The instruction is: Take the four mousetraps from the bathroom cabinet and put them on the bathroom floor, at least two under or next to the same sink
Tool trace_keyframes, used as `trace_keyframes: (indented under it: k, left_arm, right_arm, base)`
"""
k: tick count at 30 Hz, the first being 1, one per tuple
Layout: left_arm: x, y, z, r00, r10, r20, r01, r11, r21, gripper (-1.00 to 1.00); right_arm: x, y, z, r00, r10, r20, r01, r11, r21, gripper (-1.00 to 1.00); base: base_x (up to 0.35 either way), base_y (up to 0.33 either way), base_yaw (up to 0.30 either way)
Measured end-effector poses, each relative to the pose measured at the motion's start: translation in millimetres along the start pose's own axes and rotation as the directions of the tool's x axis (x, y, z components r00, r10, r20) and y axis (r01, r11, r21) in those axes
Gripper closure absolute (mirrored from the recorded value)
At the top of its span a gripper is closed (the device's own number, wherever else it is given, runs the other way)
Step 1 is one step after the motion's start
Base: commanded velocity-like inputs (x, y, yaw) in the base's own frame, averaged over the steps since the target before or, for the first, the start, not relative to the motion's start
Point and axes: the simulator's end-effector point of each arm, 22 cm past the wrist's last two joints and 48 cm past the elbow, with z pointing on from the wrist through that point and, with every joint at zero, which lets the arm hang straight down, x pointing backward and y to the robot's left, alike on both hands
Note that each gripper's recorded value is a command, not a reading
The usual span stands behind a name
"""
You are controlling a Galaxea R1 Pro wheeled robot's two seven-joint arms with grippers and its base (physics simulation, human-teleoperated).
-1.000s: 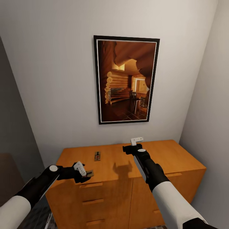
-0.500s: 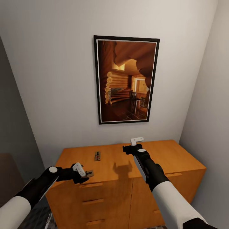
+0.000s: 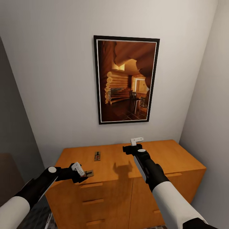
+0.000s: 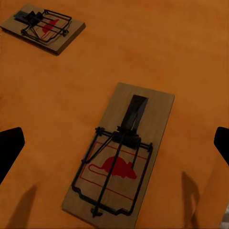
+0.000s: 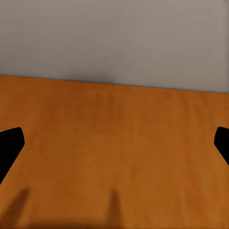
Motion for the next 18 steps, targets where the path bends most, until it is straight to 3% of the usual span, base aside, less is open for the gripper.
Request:
trace_keyframes:
  k: [18]
  left_arm:
    - [-2.4, -4.7, 3.2, 1.000, -0.001, 0.003, 0.001, 1.000, 0.008, -1.00]
  right_arm:
    - [0.4, -0.1, 0.1, 1.000, 0.000, -0.001, 0.000, 1.000, 0.001, -1.00]
  base:
    - [0.000, 0.000, 0.000]
